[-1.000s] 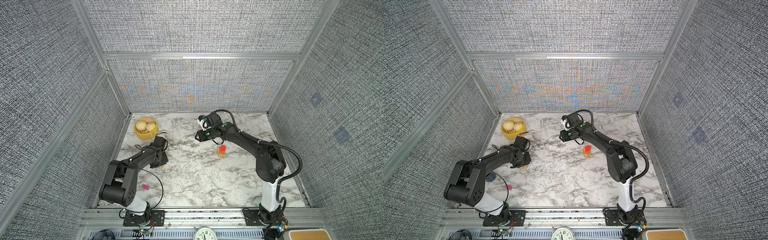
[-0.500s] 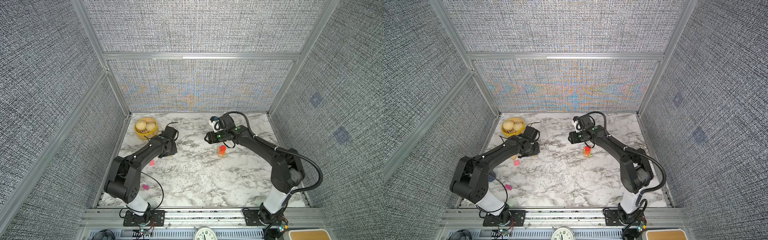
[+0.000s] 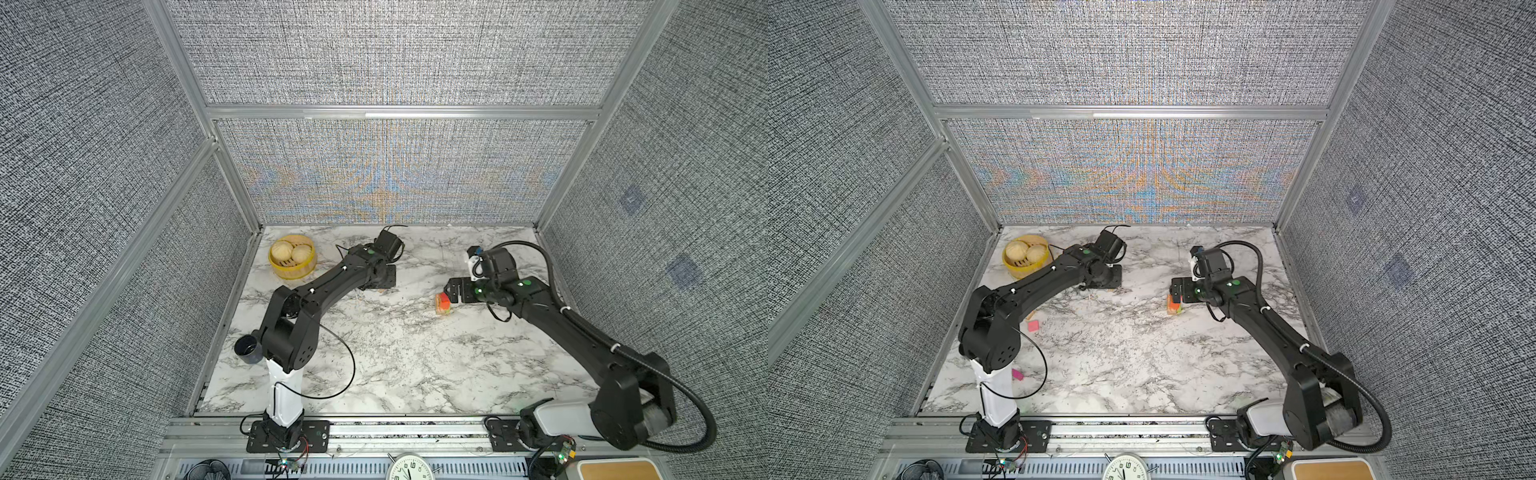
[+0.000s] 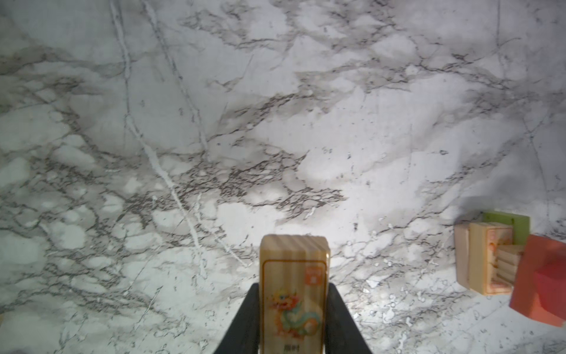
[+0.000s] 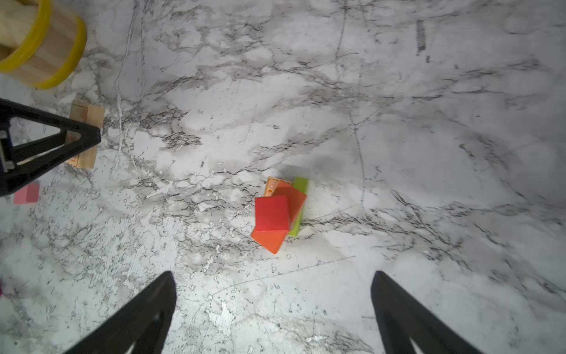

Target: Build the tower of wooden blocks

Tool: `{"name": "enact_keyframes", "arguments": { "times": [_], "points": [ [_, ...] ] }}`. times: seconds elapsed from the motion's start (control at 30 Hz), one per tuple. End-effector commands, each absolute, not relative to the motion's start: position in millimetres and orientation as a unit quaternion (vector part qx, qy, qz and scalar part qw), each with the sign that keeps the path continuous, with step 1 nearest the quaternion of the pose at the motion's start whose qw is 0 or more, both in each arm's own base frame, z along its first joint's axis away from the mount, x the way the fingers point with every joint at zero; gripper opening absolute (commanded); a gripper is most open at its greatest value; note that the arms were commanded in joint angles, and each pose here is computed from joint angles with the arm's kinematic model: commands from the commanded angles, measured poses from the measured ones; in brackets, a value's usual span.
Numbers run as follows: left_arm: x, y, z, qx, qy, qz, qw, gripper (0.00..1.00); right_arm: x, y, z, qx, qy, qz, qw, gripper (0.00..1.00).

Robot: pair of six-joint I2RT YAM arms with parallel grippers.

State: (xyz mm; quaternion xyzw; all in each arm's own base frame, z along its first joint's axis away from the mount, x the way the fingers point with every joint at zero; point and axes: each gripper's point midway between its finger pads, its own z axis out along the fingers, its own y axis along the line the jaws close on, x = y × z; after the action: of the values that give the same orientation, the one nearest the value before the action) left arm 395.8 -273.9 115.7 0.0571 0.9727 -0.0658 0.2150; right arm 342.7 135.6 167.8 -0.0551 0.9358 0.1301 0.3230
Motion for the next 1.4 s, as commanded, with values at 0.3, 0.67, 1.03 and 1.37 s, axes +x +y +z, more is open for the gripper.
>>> {"name": "enact_keyframes", "arguments": {
  "times": [0.3, 0.67, 1.03, 1.37],
  "points": [
    [395.8, -356.7, 117.6, 0.148, 0.966, -0.1, 0.188, 0.27, 313.3, 78.3, 139.3, 0.027, 0.949, 0.082, 0.303, 0.99],
    [373.6, -420.1, 128.6, 0.216, 0.947, -0.141, 0.192, 0.27, 315.6, 43.6, 128.1, 0.106, 0.944, 0.082, 0.303, 0.99],
    [349.3, -453.8, 123.6, 0.262, 0.935, -0.155, 0.182, 0.28, 317.5, 43.6, 121.8, 0.115, 0.944, 0.096, 0.293, 0.99],
    [346.5, -461.0, 114.1, 0.272, 0.934, -0.143, 0.181, 0.28, 317.1, 44.6, 124.0, 0.113, 0.943, 0.1, 0.296, 0.99]
  ]
}}
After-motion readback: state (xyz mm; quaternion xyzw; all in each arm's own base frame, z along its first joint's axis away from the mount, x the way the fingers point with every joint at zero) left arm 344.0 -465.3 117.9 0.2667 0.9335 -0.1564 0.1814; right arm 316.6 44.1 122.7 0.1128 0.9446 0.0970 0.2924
